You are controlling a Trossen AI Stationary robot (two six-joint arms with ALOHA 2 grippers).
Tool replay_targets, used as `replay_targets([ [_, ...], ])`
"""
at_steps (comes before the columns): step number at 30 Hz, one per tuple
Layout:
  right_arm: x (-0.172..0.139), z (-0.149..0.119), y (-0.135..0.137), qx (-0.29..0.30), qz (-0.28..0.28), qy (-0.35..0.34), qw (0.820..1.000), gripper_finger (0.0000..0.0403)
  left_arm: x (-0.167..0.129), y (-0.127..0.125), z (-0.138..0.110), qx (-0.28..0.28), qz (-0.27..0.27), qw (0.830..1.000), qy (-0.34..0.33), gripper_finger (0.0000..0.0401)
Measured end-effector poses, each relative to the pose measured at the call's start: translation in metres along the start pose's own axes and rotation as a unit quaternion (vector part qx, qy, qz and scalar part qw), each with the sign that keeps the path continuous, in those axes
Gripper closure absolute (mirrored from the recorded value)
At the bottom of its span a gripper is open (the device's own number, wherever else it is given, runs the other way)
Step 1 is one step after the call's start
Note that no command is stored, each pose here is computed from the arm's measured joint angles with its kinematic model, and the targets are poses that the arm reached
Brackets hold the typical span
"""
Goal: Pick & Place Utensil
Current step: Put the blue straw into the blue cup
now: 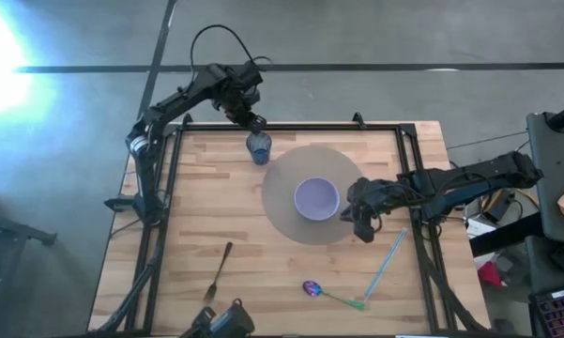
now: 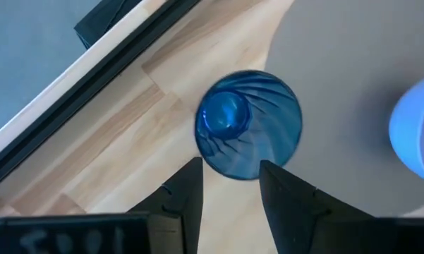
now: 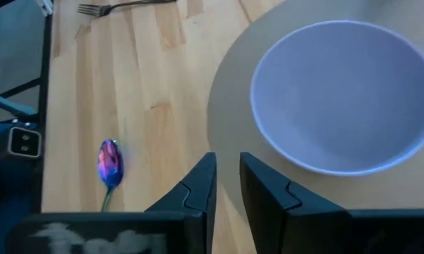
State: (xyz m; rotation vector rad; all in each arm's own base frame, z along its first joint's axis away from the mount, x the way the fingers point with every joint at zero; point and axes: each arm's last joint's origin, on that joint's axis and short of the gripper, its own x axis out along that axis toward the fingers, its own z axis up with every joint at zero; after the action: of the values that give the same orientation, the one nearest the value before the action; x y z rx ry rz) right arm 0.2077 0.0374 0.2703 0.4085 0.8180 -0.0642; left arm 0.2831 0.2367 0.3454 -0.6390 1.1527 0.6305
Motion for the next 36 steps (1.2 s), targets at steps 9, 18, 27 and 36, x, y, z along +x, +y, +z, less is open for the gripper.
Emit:
replay_targets([
  [9,-0.001,-0.011,0.017,-0.027,0.029,0.016,0.999,0.034,-0.023,-0.031,-0.017,0.052,-0.018,0.998,-0.021,0.027],
  [18,-0.004,-0.023,0.034,0.036,0.055,0.038,0.997,0.0342,-0.048,-0.087,-0.051,0.151,-0.038,0.987,-0.044,0.027],
  [27,-0.007,-0.034,0.047,0.098,0.071,0.063,0.991,0.0344,-0.061,-0.135,-0.085,0.231,-0.057,0.97,-0.055,0.027],
  [36,-0.01,-0.042,0.055,0.113,0.081,0.077,0.987,0.0346,-0.046,-0.175,-0.115,0.293,-0.064,0.953,-0.049,0.027],
])
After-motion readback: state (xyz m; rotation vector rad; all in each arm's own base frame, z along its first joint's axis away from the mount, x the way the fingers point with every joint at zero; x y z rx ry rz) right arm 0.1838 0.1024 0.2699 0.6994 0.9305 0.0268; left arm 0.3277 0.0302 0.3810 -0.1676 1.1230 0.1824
